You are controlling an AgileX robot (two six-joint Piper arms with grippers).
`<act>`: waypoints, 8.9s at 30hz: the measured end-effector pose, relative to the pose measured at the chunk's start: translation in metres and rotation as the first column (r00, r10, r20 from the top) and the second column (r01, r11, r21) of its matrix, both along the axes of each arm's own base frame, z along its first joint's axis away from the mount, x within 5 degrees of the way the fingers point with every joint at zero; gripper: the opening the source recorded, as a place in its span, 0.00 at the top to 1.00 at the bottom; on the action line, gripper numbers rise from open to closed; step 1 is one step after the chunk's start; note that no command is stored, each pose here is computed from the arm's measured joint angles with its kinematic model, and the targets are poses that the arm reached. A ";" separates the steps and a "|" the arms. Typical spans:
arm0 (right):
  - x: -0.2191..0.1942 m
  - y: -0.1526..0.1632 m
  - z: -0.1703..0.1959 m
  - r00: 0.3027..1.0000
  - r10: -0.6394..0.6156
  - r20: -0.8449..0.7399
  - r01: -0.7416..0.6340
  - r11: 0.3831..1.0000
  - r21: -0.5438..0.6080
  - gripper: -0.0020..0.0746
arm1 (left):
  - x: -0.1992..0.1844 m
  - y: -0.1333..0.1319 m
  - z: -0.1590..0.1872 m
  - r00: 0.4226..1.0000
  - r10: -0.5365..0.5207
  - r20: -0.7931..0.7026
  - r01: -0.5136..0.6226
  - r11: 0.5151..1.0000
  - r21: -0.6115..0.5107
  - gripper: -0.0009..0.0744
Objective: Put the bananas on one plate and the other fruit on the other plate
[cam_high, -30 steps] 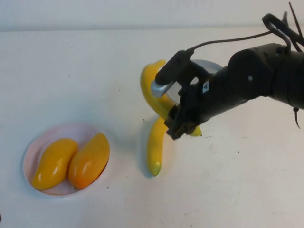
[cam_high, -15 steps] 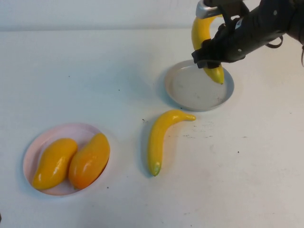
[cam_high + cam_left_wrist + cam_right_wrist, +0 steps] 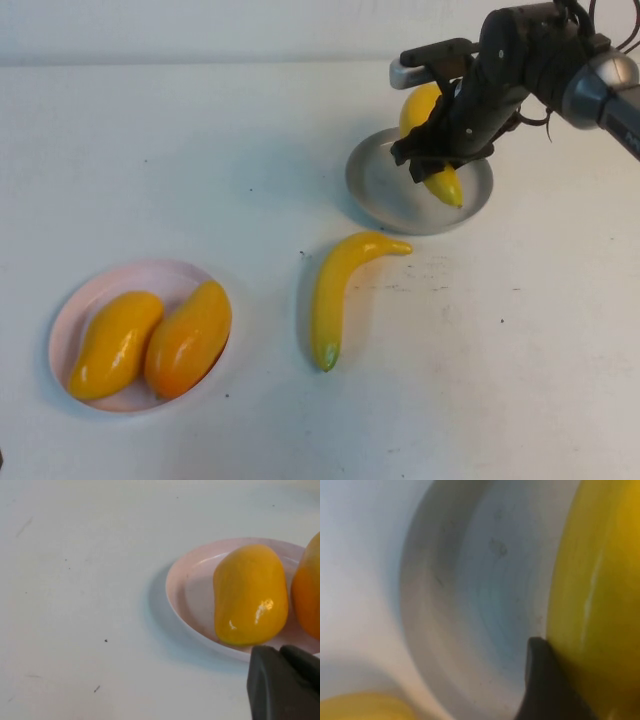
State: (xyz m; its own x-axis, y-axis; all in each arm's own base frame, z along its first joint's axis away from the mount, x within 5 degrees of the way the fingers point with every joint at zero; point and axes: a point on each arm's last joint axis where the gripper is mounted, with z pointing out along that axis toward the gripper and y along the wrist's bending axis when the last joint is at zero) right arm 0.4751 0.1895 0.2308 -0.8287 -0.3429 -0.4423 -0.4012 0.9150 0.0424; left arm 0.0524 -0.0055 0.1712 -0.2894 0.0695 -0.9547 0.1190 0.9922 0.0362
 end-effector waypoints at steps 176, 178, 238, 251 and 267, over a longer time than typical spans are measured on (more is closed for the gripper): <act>-0.250 0.006 0.202 0.973 0.194 0.122 -0.210 0.968 0.136 0.99 | 0.000 0.000 0.000 1.000 0.000 0.000 0.000 1.000 0.004 0.99; -0.276 -0.017 0.203 0.973 0.194 0.126 -0.210 0.968 0.136 0.99 | 0.000 0.000 0.000 1.000 0.000 0.000 0.000 1.000 0.004 0.99; -0.419 -0.188 -0.047 0.529 -0.471 0.706 0.256 0.882 0.396 0.99 | 0.000 0.000 0.000 1.000 0.000 0.000 0.000 1.000 0.004 0.99; -0.422 -0.183 -0.057 0.633 -0.360 0.685 0.224 0.933 0.283 0.99 | 0.000 0.000 0.000 1.000 0.000 0.000 0.000 1.000 0.004 0.99; -0.422 -0.183 -0.057 0.632 -0.359 0.687 0.222 0.933 0.283 0.99 | 0.000 0.000 0.000 1.000 0.000 0.000 0.000 1.000 0.004 0.99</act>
